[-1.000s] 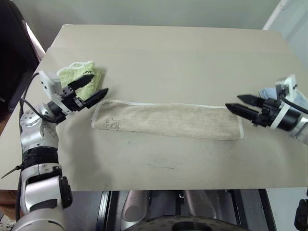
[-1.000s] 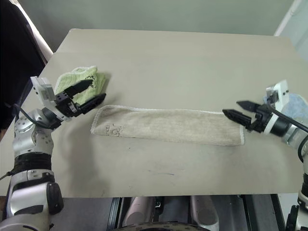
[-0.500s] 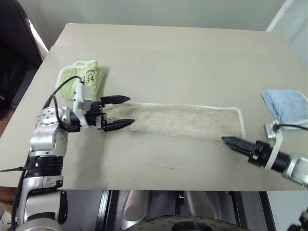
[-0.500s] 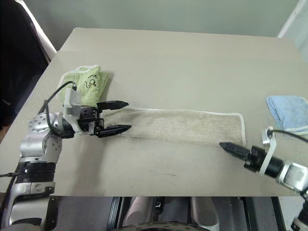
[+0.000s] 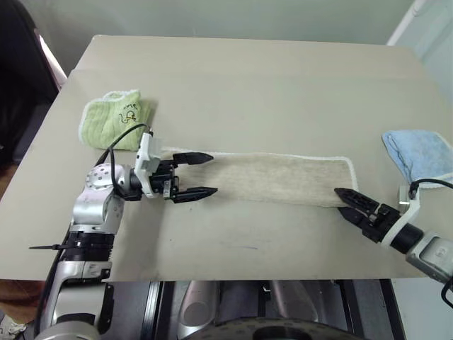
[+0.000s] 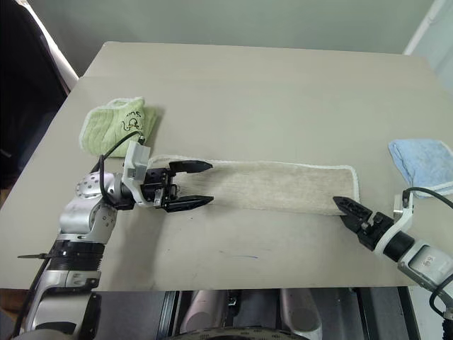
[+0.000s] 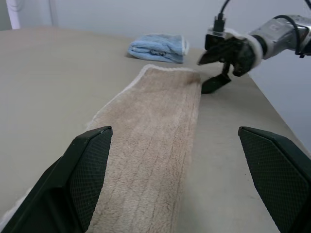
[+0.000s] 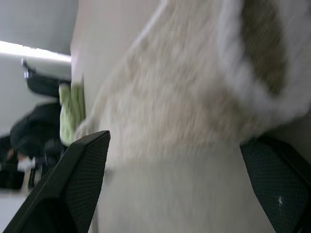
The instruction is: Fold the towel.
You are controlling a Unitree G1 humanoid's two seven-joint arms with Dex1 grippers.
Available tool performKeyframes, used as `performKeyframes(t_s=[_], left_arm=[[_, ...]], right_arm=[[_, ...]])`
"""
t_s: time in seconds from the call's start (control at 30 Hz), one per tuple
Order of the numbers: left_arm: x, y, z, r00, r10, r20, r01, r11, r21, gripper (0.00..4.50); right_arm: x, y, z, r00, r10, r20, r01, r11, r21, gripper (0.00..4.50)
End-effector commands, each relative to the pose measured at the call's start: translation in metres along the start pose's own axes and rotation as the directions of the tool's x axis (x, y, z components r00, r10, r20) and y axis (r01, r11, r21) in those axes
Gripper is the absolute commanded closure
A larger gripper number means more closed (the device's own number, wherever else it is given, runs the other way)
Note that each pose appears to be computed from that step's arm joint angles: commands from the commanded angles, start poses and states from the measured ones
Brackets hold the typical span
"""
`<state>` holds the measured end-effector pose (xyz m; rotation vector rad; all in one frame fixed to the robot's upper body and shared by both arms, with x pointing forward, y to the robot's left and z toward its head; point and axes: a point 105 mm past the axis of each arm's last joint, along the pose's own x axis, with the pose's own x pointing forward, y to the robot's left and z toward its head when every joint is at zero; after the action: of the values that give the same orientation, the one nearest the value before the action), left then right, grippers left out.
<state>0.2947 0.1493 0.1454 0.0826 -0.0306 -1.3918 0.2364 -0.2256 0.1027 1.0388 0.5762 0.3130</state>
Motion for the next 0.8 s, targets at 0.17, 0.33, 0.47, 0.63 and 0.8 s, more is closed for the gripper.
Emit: performKeyframes(t_s=[0.17,0.33,0.47,0.63,0.8], left_arm=[[-0.001,0.000,0.000,1.000,-0.003,-0.003,0.003,0.999,0.035,0.01],[-0.001,0.001,-0.003,1.000,0.003,-0.005,-0.003,0.999,0.036,0.01],[0.002,0.001,-0.003,1.000,0.003,-0.007,-0.003,0.999,0.043,0.00],[0.003,0.004,0.000,1.000,0.007,-0.009,-0.007,0.998,0.055,0.00],[0.012,0.011,0.023,0.993,0.050,0.104,-0.048,0.999,-0.023,0.00]], right_arm=[[-0.001,-0.002,0.014,0.996,-0.025,0.085,0.023,0.999,0.029,0.07],[0.002,-0.002,0.011,0.995,-0.024,0.101,0.019,0.998,0.051,0.07],[0.002,-0.004,0.012,0.992,-0.037,0.122,0.028,0.997,0.073,0.94],[-0.003,-0.005,0.013,0.986,-0.054,0.156,0.042,0.996,0.078,2.73],[-0.013,0.000,0.016,0.985,-0.034,0.169,0.028,0.999,0.034,4.47]])
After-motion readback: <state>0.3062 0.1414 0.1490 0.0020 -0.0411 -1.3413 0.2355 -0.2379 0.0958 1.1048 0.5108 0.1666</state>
